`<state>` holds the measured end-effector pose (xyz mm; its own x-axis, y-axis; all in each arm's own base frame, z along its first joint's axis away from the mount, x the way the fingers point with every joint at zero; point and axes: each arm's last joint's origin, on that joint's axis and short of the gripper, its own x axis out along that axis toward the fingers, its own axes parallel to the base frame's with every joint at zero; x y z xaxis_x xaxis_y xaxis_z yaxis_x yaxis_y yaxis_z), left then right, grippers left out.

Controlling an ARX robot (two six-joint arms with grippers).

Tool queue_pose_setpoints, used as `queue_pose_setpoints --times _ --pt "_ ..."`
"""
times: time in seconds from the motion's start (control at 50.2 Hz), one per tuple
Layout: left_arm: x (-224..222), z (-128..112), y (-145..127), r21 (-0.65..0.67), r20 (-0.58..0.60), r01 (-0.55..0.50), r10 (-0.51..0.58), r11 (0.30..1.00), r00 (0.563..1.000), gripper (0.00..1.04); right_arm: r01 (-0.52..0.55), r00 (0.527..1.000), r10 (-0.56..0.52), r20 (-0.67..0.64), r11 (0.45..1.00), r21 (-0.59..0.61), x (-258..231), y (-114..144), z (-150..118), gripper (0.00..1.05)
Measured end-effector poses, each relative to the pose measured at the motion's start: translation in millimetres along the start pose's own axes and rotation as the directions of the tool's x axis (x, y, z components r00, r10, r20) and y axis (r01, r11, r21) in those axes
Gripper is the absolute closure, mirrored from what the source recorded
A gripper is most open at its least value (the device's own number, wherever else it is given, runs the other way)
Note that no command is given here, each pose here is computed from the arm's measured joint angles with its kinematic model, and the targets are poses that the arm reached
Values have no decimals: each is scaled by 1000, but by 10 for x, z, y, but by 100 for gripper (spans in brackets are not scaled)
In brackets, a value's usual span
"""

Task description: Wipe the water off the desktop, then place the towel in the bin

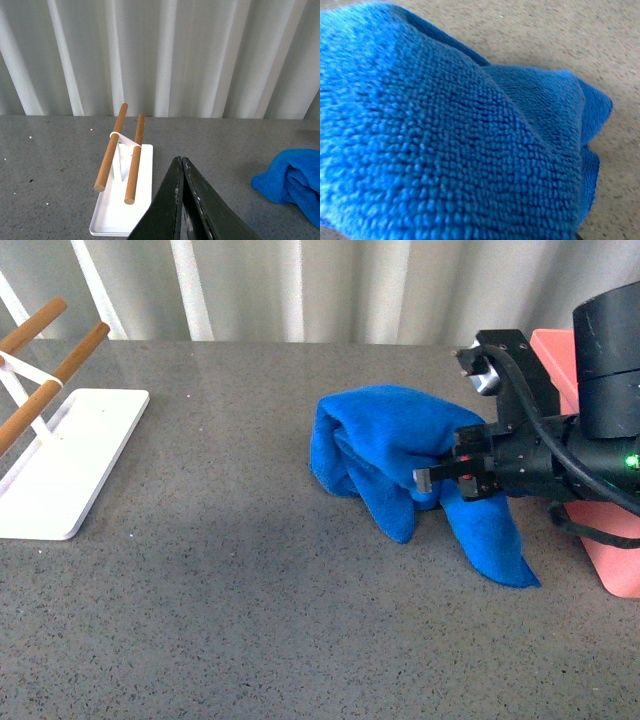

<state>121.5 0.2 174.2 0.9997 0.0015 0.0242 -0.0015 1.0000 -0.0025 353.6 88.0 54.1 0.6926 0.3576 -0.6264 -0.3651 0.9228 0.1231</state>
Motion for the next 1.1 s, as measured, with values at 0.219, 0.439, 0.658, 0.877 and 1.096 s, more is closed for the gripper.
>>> queue_pose_setpoints --times 0.219,0.439,0.658,0.877,1.096 --pt "-60 5 0 0 2 0 0 1000 1000 101 65 997 -62 -48 996 65 7 -296 -151 101" --pt "-88 9 0 -1 6 0 0 1000 1000 81 55 997 -51 -57 996 71 71 -329 -195 101" --pt "-88 9 0 -1 6 0 0 1000 1000 43 37 997 -33 -63 998 50 188 -250 -137 101" --pt "-88 9 0 -1 6 0 0 1000 1000 7 -5 997 6 -78 1000 18 327 -76 -43 101" --pt "-88 9 0 0 6 0 0 1000 1000 7 -8 991 10 -131 1000 21 462 -30 -44 101"
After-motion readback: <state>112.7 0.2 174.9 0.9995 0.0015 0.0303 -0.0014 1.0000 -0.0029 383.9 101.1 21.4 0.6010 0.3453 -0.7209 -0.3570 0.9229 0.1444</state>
